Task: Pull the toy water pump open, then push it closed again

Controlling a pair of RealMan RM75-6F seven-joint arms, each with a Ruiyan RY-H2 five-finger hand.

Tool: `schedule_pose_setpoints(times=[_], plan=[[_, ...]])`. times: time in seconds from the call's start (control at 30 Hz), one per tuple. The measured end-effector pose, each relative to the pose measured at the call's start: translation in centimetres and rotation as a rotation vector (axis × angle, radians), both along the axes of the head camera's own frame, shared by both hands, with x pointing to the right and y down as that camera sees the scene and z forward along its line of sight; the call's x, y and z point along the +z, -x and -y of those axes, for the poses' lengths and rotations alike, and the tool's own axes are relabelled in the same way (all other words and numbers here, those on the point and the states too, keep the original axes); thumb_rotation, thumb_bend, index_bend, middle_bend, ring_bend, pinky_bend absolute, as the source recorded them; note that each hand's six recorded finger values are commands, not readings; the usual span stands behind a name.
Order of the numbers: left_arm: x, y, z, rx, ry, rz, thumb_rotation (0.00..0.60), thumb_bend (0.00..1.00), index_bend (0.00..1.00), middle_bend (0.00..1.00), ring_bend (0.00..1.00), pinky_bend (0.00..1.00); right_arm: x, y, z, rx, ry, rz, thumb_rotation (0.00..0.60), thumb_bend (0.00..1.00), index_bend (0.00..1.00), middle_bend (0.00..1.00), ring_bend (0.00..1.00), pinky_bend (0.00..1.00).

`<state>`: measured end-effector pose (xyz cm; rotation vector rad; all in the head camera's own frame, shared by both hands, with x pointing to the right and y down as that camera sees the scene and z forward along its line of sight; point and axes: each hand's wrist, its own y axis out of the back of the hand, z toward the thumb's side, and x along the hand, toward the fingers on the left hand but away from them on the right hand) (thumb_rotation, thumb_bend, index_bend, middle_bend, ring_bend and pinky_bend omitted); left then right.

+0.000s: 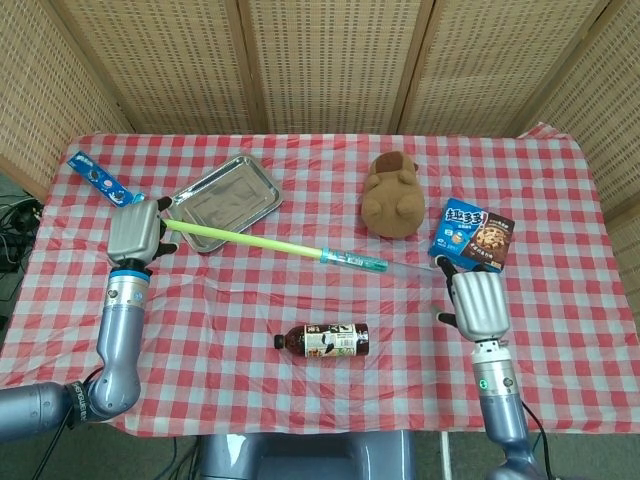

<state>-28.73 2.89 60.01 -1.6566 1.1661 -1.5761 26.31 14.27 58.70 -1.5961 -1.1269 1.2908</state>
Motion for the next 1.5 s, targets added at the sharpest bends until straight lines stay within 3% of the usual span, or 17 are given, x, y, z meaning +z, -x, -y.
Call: schedule_pose_setpoints(times=[0.33, 0.93, 1.23, 1.5], plan=[[-0.1, -0.3, -0.2, 0.002, 0.010, -0.014, 0.600, 0.66, 0.87, 0.93, 0.89, 0.78, 0.7, 0.6, 0.2, 0.013, 0.013, -0.011, 0.600, 0.21, 0.46, 1.00, 1.00, 0.65], [-0.6, -0.5, -0.4, 0.007, 0.001, -0.023, 0.600, 0.66, 0.87, 0.93, 0.89, 0.78, 2.1, -1.6, 1.2, 0.093, 0.027, -0.090, 0.600, 0.23, 0.47, 1.00, 1.00, 0.65], [-0.7, 0.7, -0.3, -0.013, -0.001, -0.021, 0.600, 0.66, 0.87, 0.93, 0.89, 0.78, 3.1, -2.6, 1.1, 0.116, 0.050, -0.110, 0.600, 0.25, 0.57, 1.00, 1.00, 0.65], [-0.7, 1.5, -0.4, -0.018, 0.003, -0.020, 0.600, 0.66, 0.87, 0.93, 0.89, 0.78, 2.9, -2.3, 1.3, 0.120, 0.027, -0.094, 0.600, 0.27, 0.64, 1.00, 1.00, 0.65]])
